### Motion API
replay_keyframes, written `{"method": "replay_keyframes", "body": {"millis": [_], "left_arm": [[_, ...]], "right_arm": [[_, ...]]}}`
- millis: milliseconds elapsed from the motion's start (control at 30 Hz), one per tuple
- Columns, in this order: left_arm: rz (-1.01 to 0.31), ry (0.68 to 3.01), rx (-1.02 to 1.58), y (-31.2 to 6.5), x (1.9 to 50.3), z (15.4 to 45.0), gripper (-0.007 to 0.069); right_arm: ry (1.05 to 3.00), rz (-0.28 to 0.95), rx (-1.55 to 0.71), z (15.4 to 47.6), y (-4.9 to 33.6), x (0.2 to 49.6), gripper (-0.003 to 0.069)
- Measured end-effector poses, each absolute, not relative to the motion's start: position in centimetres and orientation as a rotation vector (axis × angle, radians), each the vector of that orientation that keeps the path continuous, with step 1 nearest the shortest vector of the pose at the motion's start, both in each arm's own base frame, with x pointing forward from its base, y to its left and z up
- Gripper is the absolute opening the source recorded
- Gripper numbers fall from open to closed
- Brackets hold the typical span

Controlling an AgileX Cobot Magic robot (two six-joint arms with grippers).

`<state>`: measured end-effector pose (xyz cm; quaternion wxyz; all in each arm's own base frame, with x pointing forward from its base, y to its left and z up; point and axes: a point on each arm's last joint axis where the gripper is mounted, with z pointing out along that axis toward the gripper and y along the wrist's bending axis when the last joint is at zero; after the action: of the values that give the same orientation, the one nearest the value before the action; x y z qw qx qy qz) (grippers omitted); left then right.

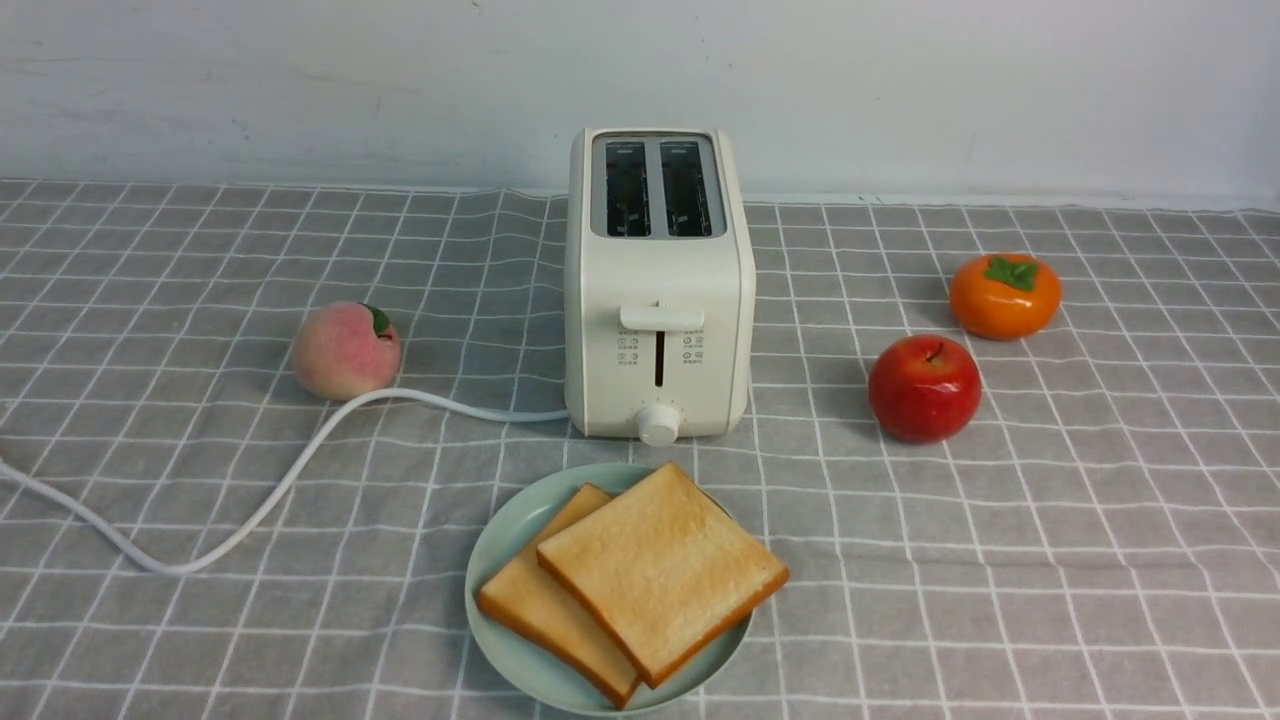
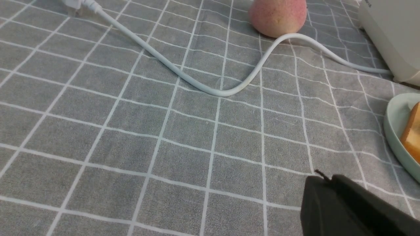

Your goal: Take toasted bread from bread machine on grey coffee table place on plate.

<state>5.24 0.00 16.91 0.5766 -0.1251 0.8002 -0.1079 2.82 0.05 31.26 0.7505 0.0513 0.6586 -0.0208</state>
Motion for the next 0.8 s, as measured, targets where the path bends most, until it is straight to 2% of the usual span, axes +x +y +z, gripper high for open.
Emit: {"method": "replay_keyframes", "body": {"millis": [233,433,533,600,800], "left_arm": [[-0.253,1.873,-0.293,0.0,5.2,16.9,0.0025],[-0.253,1.873,-0.293,0.0,5.2,16.9,0.0034],[-0.253,1.873,-0.293,0.0,5.2,16.9,0.0036],[-0.253,1.873,-0.293,0.0,5.2,16.9,0.0036],[-0.253,1.874,-0.293,0.0,5.2,16.9,0.0039]], "right_arm": [[1.466,-0.077,0.107,29.6,-0.2,3.6,0.0101],[1.646,-0.141,0.049,23.0,-0.6,5.1,0.011],[1.74,-0.113,-0.004,19.1,-0.4,5.4,0.0114],[1.828,-0.063,-0.004,17.6,-0.2,5.4,0.0118],[1.864,-0.024,0.013,17.4,-0.1,5.3,0.0125]]}}
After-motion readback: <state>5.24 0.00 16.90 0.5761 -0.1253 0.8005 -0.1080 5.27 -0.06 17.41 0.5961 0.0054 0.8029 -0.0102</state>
